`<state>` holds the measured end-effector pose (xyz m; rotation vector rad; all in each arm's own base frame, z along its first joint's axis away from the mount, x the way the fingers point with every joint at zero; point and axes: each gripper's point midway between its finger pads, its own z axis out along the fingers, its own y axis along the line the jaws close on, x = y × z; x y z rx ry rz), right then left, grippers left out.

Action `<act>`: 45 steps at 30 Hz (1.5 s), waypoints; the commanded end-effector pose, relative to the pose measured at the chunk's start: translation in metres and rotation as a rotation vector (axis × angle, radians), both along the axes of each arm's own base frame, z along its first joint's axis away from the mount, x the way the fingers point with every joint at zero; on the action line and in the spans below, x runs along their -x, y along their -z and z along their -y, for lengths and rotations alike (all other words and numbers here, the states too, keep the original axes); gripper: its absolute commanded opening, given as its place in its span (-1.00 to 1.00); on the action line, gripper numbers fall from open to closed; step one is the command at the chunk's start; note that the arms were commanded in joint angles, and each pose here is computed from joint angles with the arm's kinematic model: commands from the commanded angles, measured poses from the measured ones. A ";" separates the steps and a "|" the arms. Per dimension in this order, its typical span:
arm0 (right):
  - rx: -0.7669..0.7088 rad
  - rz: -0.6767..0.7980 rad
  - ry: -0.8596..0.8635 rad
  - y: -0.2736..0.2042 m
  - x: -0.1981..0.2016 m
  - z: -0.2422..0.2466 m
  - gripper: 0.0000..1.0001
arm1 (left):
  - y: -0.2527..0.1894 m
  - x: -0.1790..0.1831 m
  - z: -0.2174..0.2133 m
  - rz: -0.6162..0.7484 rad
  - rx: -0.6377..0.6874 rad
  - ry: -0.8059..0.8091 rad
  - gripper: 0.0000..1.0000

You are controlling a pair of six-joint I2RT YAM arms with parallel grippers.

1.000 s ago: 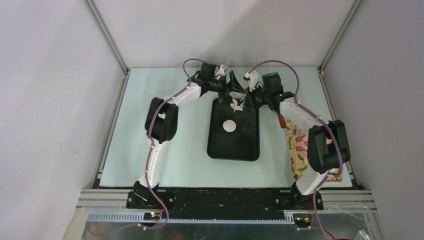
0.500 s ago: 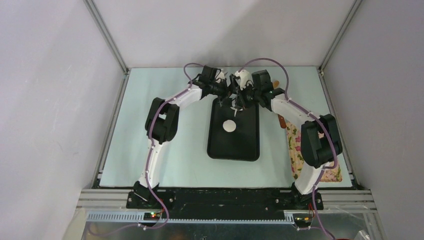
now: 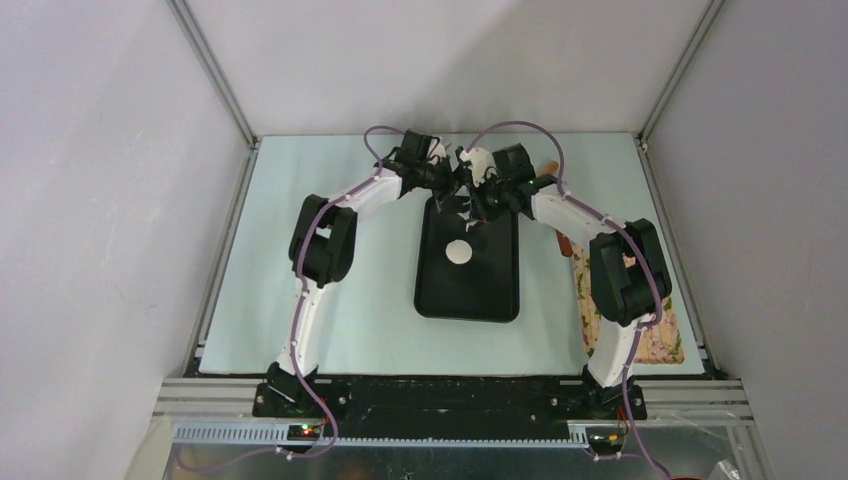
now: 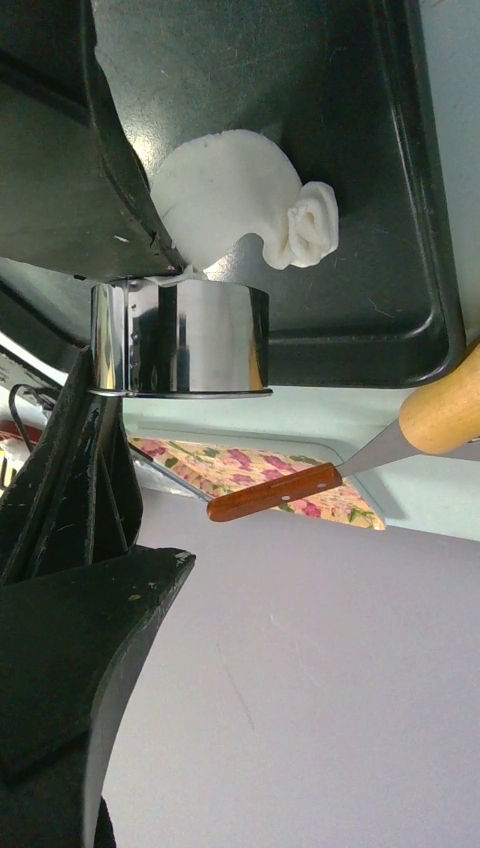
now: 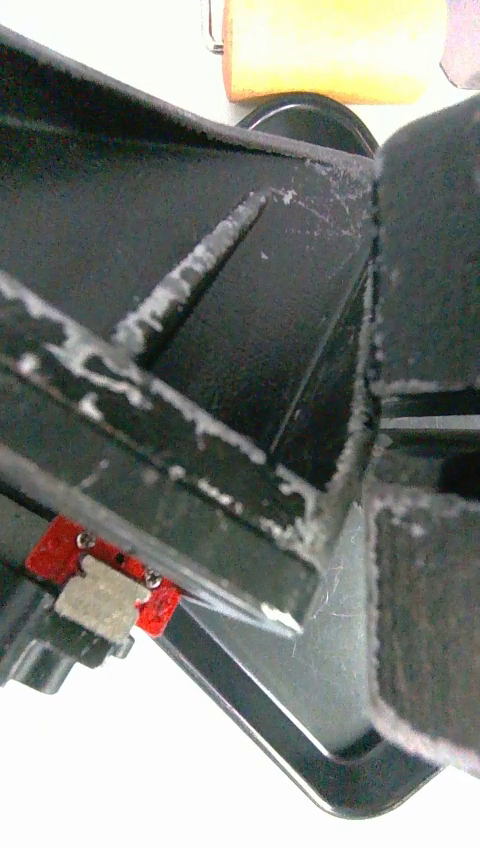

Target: Roll out the dumpling wrappers from the dough

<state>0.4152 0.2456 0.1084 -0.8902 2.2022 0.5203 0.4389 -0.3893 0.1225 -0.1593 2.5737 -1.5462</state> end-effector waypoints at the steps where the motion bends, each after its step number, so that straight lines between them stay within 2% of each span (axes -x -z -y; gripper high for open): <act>1: 0.066 0.037 0.020 0.002 -0.016 0.011 -1.00 | -0.075 0.033 0.017 0.098 0.123 0.126 0.94; 8: 0.096 0.016 0.061 0.007 -0.021 0.038 -1.00 | -0.080 0.035 0.016 0.099 0.134 0.132 0.94; 16: 0.084 0.026 0.066 -0.003 -0.023 0.041 -1.00 | -0.082 0.036 0.016 0.102 0.138 0.133 0.94; 24: -0.128 0.028 0.076 -0.052 -0.019 0.021 -1.00 | -0.078 0.037 0.016 0.091 0.135 0.133 0.94; 33: -0.223 -0.023 0.085 -0.058 -0.021 0.002 -1.00 | -0.078 0.040 0.016 0.092 0.138 0.137 0.94; 45: -0.199 0.119 0.186 -0.090 -0.024 0.021 -1.00 | -0.071 0.037 0.015 0.111 0.117 0.125 0.94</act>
